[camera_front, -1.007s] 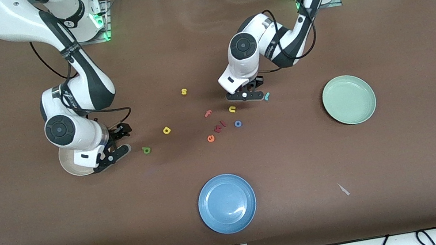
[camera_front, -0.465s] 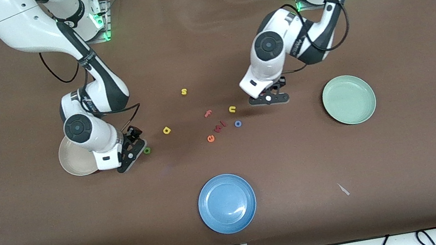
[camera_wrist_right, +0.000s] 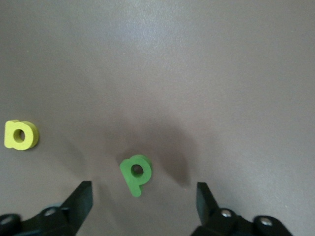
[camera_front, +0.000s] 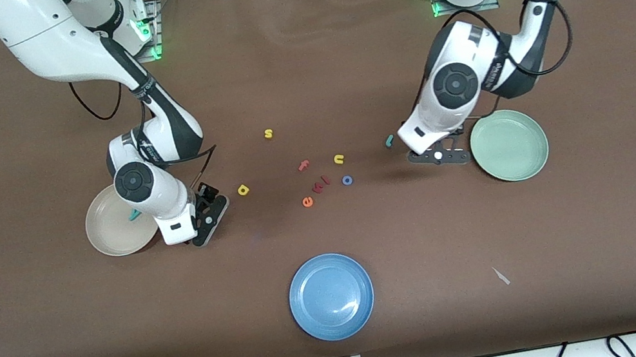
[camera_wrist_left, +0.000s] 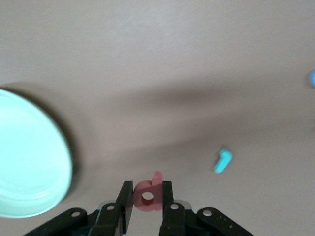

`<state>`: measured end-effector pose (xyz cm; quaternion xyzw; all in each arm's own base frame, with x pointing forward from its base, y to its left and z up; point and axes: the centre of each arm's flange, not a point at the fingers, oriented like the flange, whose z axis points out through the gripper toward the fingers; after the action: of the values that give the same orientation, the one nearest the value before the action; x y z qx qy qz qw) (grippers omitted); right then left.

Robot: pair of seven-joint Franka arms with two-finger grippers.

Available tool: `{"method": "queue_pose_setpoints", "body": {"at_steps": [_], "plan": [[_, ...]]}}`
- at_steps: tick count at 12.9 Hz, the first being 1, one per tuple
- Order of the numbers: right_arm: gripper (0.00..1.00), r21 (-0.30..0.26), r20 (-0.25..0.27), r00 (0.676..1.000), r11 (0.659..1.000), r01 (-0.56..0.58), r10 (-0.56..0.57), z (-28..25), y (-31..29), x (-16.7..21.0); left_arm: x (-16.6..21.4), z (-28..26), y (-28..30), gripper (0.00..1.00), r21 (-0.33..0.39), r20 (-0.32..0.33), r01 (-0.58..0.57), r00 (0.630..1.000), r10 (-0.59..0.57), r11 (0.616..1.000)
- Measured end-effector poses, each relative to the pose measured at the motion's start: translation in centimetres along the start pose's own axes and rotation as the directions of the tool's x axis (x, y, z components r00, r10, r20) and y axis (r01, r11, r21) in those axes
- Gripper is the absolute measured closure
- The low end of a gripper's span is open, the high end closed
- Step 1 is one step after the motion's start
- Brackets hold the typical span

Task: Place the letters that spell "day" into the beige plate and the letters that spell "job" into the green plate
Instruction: 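Carry the pink d onto the green plate while the right gripper grasps the green p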

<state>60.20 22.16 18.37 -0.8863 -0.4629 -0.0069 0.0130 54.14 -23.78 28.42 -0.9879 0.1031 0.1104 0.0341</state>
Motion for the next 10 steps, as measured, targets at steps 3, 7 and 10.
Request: {"method": "queue_pose_setpoints", "body": {"at_steps": [3,7,10], "plan": [[0.16,-0.003,-0.005,0.999,1.0,0.031,-0.031,0.4,-0.2,0.2,0.5,0.3,-6.2,0.75,-0.017,0.037,-0.062,0.997,0.063,0.998],[0.4,-0.004,-0.006,0.998,0.998,0.062,-0.062,0.7,-1.0,0.7,0.4,1.8,-15.1,0.75,-0.063,0.056,-0.113,0.992,0.117,0.992],[0.62,-0.022,-0.001,0.996,0.996,0.088,-0.088,0.6,-1.0,0.9,-0.3,4.3,-20.2,0.75,-0.104,0.086,-0.126,0.987,0.136,0.987]]}}
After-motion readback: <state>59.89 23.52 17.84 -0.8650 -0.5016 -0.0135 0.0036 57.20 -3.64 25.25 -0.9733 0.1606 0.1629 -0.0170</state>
